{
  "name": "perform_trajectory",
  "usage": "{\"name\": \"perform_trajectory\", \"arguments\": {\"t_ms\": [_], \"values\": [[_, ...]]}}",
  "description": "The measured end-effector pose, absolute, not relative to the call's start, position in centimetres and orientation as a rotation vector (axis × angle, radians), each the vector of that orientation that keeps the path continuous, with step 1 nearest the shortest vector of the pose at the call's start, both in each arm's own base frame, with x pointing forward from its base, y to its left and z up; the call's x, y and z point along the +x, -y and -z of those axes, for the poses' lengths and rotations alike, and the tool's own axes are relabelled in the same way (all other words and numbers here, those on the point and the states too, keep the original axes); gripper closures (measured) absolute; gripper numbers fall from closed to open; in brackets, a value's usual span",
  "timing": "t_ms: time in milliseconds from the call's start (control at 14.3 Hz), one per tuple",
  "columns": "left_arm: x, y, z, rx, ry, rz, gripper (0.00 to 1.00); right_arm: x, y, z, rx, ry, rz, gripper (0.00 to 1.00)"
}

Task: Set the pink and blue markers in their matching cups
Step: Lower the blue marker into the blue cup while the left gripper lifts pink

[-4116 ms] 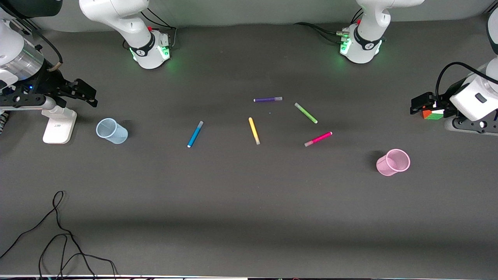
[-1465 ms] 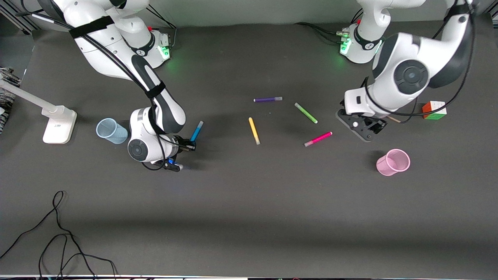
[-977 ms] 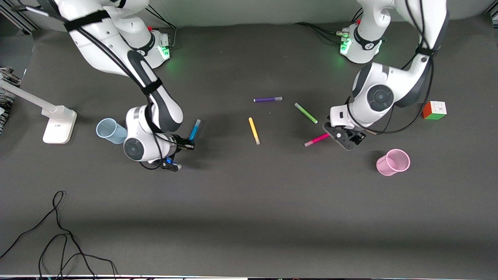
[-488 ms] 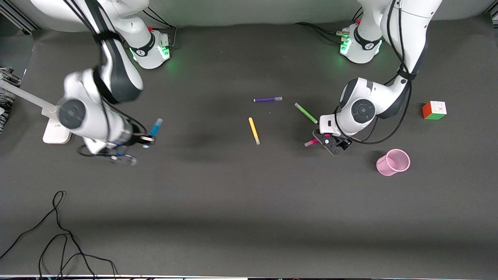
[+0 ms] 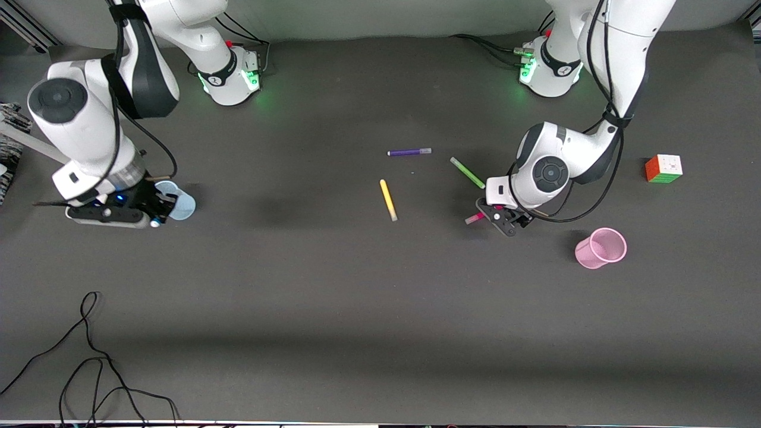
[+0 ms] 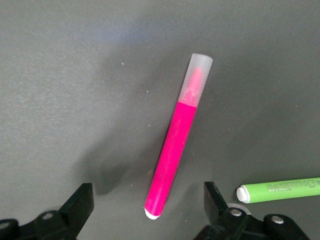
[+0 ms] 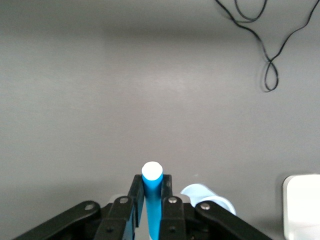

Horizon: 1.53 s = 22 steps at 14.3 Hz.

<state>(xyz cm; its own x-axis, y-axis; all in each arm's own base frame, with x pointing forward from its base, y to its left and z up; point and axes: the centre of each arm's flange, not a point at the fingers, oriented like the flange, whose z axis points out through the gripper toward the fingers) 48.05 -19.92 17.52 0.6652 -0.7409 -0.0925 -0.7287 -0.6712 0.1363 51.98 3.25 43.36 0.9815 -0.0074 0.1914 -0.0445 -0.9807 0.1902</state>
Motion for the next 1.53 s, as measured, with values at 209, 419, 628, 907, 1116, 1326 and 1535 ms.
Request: {"name": "perform_trajectory", "arguments": {"t_ms": [209, 419, 628, 907, 1116, 1326, 1535], "values": [[48.0, 19.9, -17.4, 2.793, 1.216, 0.219, 0.19, 47.7, 1.8, -39.9, 2.889, -0.085, -0.456, 0.82], [48.3, 19.9, -17.6, 2.811, 1.183, 0.212, 0.5, 44.6, 5.9, -35.6, 2.874, -0.164, -0.616, 0.82], [48.3, 19.9, -17.7, 2.825, 1.152, 0.215, 0.82, 44.0, 6.3, -33.2, 2.887, -0.186, -0.632, 0.82], [48.3, 20.0, -17.7, 2.833, 1.135, 0.217, 0.82, 43.6, 6.1, -31.5, 2.896, -0.201, -0.585, 0.82], [48.9, 19.9, -18.5, 2.844, 1.097, 0.275, 0.82, 43.1, 6.6, -30.7, 2.904, -0.182, -0.552, 0.78], [52.3, 18.8, -24.4, 2.867, 1.011, 0.399, 0.82, 43.0, 6.7, -30.2, 2.905, -0.179, -0.534, 0.52], [55.6, 15.1, -33.0, 2.886, 0.868, 0.495, 0.82, 43.2, 6.8, -30.4, 2.902, -0.178, -0.541, 0.22]]}}
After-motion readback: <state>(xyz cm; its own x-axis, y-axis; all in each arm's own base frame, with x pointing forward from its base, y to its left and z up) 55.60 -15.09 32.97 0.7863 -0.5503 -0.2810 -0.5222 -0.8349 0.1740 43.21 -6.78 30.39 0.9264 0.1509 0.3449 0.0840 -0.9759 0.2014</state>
